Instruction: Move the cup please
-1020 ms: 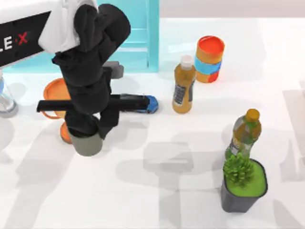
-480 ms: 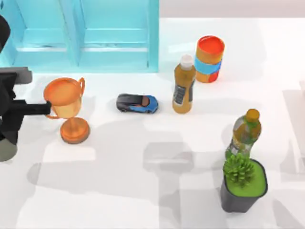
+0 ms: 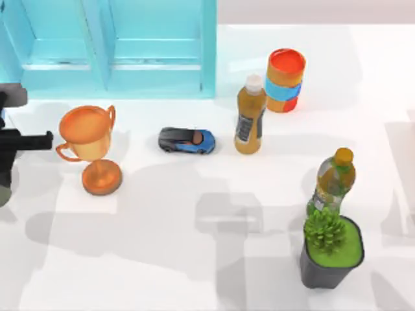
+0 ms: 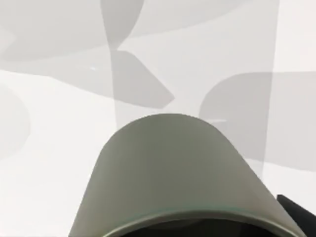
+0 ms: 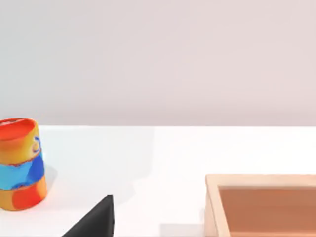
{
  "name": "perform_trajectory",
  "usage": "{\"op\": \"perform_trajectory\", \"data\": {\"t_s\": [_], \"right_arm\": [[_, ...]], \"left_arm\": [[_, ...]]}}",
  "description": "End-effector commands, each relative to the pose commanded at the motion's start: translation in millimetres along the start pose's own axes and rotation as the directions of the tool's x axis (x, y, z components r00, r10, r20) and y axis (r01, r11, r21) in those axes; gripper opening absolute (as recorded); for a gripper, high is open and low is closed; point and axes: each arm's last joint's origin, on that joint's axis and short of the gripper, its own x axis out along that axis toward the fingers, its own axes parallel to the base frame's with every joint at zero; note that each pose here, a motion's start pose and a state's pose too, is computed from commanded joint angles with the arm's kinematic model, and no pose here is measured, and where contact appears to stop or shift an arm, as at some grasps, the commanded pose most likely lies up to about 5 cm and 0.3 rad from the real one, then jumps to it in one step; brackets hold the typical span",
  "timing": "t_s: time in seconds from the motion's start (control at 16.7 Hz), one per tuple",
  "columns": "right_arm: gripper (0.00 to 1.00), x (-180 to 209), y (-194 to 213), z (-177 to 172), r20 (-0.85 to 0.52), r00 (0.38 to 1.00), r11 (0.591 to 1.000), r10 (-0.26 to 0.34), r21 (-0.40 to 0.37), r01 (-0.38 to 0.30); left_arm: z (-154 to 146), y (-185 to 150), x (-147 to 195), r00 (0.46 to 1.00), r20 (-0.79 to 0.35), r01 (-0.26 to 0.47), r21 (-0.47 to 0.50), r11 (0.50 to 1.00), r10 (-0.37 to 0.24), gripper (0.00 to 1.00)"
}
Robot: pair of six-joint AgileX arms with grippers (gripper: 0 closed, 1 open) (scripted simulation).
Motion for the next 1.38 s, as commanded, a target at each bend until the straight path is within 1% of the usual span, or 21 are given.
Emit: {"op": "perform_trajectory", "data": {"t_s": [0.18,0.42,0.54,0.66,0.84,1.08,1.38], "right_arm": [[1.0,0,0,0,0.0,1.0,1.0,0.0,0.0,0.0],[1.0,0,0,0,0.0,1.0,1.0,0.0,0.0,0.0],[1.0,0,0,0,0.0,1.0,1.0,0.0,0.0,0.0],[1.0,0,0,0,0.0,1.0,1.0,0.0,0.0,0.0],[1.0,0,0,0,0.0,1.0,1.0,0.0,0.0,0.0],[1.0,0,0,0,0.0,1.0,1.0,0.0,0.0,0.0],[1.0,0,0,0,0.0,1.0,1.0,0.0,0.0,0.0]], "left_arm": [[-2,1,9,1.0,-0.026,-0.007,0.003,1.0,0.007,0.0],[-10,6,44,0.993,-0.112,-0.03,0.007,1.0,0.031,0.0],[-12,8,60,0.991,-0.127,-0.036,0.005,0.999,0.036,0.0],[-10,10,67,0.995,-0.093,-0.028,0.001,1.0,0.028,0.0],[-2,11,64,1.0,-0.006,-0.001,-0.004,1.0,0.001,0.0],[-1,11,64,1.0,0.005,0.002,-0.004,1.0,-0.002,0.0],[-1,11,64,1.0,0.005,0.002,-0.004,1.0,-0.002,0.38]]}}
